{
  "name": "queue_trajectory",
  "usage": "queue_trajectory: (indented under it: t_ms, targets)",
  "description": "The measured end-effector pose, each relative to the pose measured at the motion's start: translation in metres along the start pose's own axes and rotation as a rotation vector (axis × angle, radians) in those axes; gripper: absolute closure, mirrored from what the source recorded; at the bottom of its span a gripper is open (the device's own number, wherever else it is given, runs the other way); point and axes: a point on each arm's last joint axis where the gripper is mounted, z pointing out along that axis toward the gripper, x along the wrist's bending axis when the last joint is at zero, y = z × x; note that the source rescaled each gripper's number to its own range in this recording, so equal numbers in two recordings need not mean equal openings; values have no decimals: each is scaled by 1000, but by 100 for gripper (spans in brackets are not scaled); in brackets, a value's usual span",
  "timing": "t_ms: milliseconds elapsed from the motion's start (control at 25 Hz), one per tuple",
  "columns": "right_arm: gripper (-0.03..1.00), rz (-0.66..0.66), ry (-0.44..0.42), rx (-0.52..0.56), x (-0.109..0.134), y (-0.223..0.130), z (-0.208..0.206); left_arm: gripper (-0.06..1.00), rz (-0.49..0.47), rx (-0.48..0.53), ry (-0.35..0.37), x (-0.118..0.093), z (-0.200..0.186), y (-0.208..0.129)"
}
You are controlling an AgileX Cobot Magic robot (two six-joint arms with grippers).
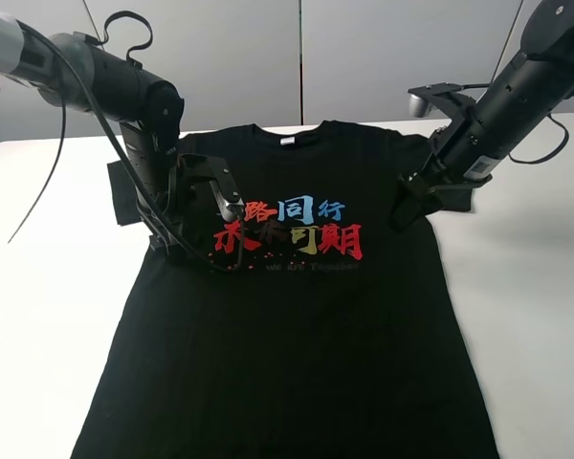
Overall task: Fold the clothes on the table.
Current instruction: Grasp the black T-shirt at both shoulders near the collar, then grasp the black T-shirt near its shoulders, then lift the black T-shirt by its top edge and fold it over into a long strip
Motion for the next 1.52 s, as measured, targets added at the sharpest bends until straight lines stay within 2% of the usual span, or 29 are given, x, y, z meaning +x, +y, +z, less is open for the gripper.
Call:
queue_trajectory:
  t_ms: [80, 120, 280, 360, 480, 600, 760, 880, 1160, 1520]
  targets:
    - [-3, 0, 0, 0, 0, 0, 0, 2, -2, 6, -8, -1, 1, 0]
    - [-3, 1, 1, -1, 0, 0, 0, 8, -5, 10, -15, -1, 1, 0]
    - [-3, 3, 2, -2, 0, 0, 0, 46, -3, 28, -42, -6, 3, 1]
    - [-3, 3, 2, -2, 0, 0, 0, 62, -12, 35, -45, -7, 5, 1]
    - [-3, 3, 3, -1, 0, 0, 0, 76, -67, 47, -14, -4, 7, 1]
    - [-3, 3, 3, -1, 0, 0, 0, 80, -112, 45, 51, 1, 8, 2]
    - [-3, 3, 3, -1, 0, 0, 0, 85, -125, 33, 121, 8, 8, 3]
    - [-3, 3, 3, -1, 0, 0, 0, 94, -128, 28, 127, 8, 10, 4]
    - [-3, -50, -9, 12, -1, -1, 1, 94, -125, 26, 120, 8, 10, 3]
    - [-3, -314, -121, 57, 30, 13, 16, 94, -85, 9, 90, 9, 10, 3]
